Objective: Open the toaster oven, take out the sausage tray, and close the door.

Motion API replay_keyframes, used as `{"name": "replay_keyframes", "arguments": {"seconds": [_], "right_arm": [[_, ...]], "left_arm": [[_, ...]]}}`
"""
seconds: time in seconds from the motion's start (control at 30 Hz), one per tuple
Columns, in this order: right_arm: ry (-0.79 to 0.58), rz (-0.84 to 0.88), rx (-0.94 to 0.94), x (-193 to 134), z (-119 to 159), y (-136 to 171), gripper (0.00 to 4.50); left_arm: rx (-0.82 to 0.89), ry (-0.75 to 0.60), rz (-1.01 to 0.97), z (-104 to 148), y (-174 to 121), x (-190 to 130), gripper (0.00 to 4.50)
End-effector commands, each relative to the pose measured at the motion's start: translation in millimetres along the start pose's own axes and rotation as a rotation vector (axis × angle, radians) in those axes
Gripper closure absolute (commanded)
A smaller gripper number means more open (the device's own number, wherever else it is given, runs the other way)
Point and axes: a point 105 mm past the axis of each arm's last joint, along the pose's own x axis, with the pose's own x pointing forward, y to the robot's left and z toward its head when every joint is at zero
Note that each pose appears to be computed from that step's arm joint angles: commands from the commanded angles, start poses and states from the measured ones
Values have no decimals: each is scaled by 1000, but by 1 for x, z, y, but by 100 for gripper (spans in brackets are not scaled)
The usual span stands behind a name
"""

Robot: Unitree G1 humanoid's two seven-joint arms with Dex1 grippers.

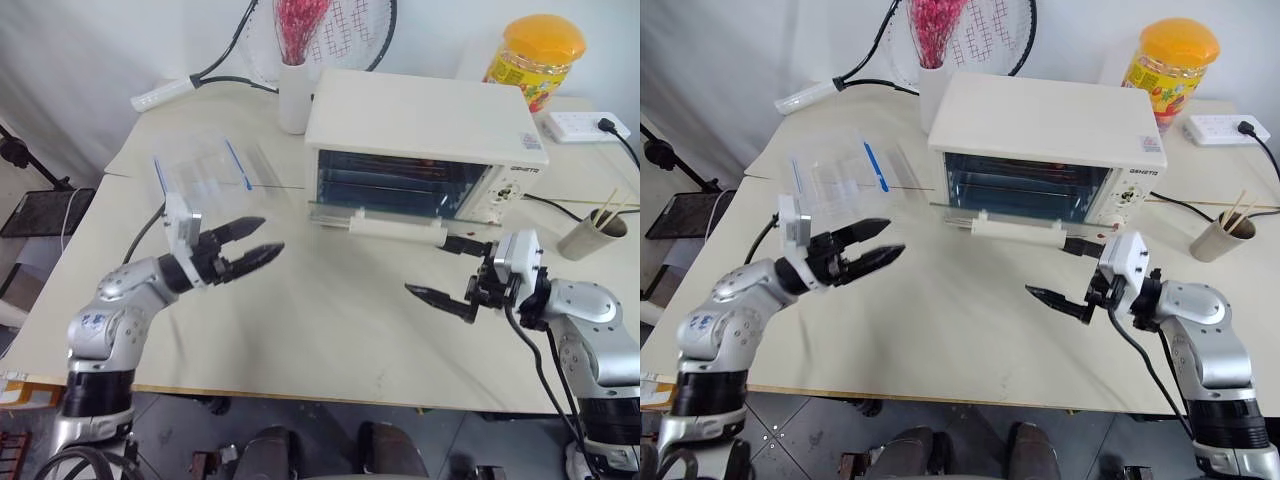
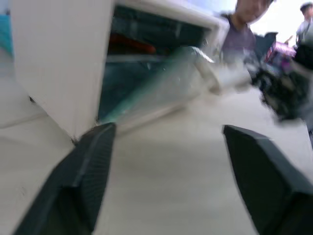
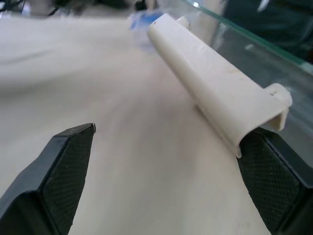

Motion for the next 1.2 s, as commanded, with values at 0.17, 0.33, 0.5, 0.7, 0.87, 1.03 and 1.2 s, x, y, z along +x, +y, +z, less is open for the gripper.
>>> {"name": "replay_keyframes", "arguments": {"seconds": [0.17,0.33,0.5,0.7,0.87,1.03,1.2], "right_arm": [[-17,-29,-92,-3,7,-4,0],[-19,-42,-104,-3,7,-5,0],[3,-113,-79,-15,1,1,0],[103,-288,-9,-58,-22,23,0],[247,-479,8,-118,-39,40,0],[227,-481,-89,-114,-18,21,0],[140,-378,-233,-57,12,-2,0]], "left_arm": [[68,-32,3,0,12,61,350],[73,-14,-1,-9,13,86,449],[109,65,-105,-32,-5,91,449],[169,149,-182,-53,-20,84,449],[162,183,-198,-69,-28,76,449],[160,208,-192,-78,-30,68,449],[168,216,-161,-81,-29,56,449]]}}
